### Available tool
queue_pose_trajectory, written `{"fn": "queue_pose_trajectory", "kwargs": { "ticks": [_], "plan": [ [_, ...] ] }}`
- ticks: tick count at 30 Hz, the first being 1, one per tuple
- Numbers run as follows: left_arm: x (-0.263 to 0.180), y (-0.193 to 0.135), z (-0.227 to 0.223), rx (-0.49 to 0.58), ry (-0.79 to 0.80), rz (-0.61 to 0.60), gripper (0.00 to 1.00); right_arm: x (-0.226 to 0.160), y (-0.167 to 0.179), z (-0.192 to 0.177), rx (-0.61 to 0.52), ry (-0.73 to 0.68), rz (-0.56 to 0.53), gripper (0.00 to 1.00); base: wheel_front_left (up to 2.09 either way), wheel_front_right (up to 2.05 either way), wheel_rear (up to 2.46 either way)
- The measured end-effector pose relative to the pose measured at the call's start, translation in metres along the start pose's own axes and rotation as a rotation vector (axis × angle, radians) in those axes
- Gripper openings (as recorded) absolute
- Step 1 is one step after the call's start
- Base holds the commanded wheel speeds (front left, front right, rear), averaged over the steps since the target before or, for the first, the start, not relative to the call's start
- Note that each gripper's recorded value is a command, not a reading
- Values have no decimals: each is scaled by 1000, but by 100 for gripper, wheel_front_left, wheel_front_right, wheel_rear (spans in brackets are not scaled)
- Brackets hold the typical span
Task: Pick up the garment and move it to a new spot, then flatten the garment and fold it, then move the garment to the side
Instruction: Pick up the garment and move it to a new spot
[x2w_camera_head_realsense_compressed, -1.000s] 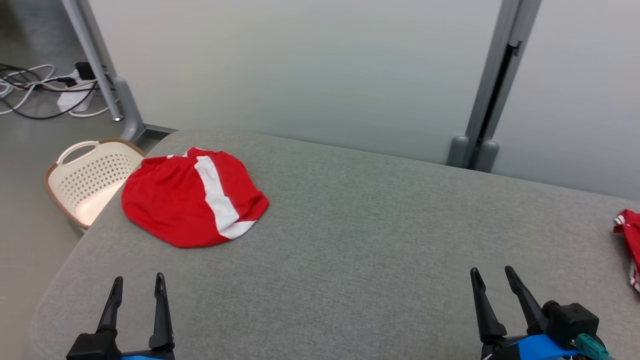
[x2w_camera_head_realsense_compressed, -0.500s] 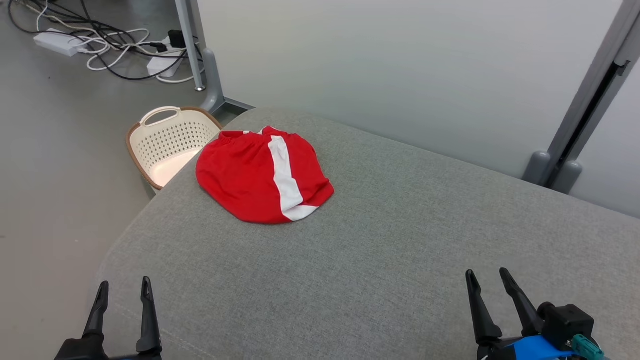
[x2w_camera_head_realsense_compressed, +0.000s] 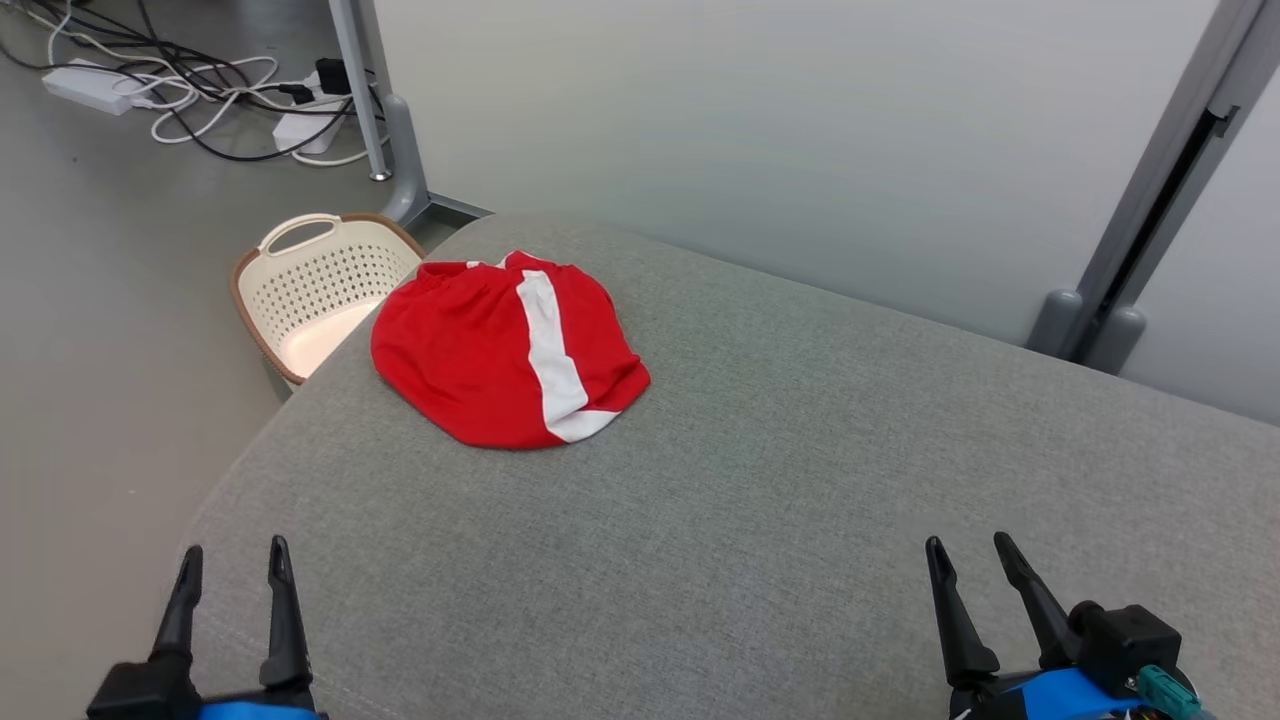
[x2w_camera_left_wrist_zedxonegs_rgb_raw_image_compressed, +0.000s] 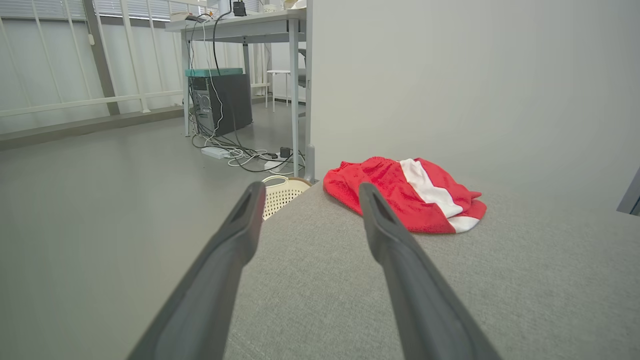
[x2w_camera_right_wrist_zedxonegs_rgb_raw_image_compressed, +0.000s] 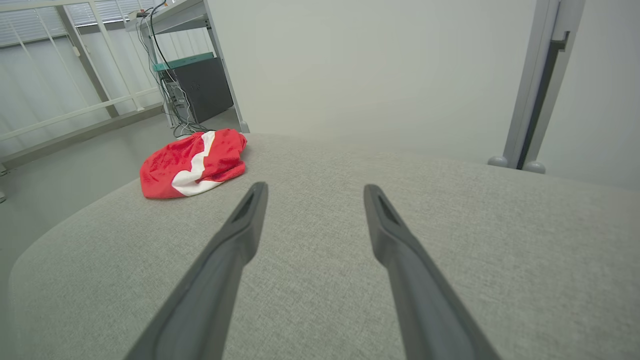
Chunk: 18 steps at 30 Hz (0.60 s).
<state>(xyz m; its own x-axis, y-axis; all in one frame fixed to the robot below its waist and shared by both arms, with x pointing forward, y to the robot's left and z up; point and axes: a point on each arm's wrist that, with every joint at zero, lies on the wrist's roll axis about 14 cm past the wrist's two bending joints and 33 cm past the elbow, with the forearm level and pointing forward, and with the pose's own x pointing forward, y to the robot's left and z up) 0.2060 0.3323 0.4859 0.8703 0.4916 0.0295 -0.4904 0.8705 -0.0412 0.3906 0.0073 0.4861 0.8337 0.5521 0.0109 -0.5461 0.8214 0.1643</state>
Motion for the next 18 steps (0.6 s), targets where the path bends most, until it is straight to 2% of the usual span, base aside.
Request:
{"fn": "queue_pose_trajectory", "kwargs": {
  "ticks": [5, 8, 18],
  "plan": [
    [38, -11, 23, -27, -60, -34, 100, -6, -13, 0, -14, -5, -35, 100, 0, 0, 0],
    [74, -24, 40, -5, -91, -79, 100, -11, -27, 0, -30, -6, -73, 100, 0, 0, 0],
    [204, -106, 55, 28, -105, -233, 100, -10, -100, 7, -94, -4, -210, 100, 0, 0, 0]
  ]
}}
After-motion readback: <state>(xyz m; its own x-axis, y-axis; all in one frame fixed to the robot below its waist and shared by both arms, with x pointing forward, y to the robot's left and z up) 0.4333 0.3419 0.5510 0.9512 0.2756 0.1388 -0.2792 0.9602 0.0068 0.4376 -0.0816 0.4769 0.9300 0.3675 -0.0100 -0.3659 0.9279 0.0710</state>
